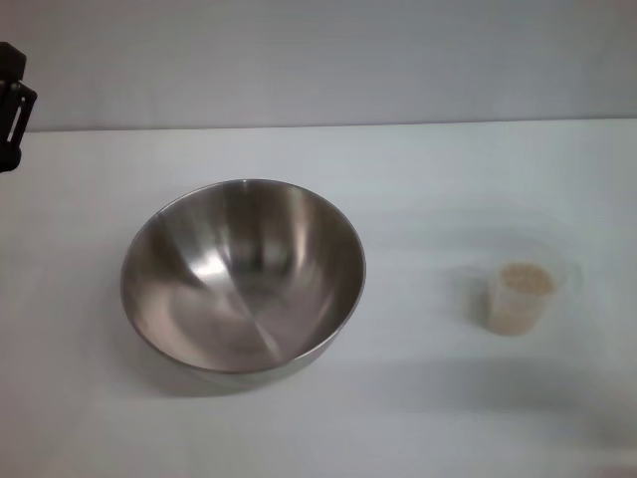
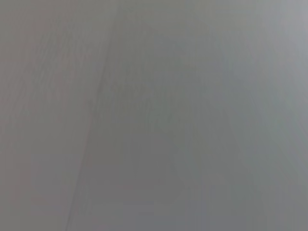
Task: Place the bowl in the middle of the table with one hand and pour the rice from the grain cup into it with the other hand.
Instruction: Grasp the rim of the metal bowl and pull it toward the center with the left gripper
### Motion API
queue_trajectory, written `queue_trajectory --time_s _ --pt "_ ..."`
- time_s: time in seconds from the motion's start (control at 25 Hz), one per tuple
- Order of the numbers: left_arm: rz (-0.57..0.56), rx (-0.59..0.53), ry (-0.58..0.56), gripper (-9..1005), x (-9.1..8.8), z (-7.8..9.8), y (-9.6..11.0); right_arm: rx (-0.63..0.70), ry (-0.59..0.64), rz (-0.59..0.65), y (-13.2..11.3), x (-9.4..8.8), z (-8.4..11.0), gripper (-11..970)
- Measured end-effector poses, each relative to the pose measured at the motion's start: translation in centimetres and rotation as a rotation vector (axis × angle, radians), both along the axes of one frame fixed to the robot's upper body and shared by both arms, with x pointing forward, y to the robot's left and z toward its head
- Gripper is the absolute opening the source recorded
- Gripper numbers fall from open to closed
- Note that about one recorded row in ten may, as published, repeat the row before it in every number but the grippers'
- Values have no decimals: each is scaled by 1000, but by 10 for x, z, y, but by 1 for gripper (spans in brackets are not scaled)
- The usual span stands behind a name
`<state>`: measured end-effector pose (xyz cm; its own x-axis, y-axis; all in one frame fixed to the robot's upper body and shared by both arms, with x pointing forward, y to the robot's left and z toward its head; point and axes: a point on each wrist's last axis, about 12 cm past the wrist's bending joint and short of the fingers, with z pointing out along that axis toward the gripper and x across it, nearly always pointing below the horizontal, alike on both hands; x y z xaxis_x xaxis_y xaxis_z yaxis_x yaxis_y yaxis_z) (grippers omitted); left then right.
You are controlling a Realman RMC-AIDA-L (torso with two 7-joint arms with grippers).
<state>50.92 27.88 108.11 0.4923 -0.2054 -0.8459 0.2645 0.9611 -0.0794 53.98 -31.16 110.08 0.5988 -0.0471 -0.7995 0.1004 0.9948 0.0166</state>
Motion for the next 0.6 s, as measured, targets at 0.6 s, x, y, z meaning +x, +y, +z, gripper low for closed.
queue_trajectory --time_s 0.6 --pt "68 -60 63 811 21 8 5 0 -3 4 1 2 1 568"
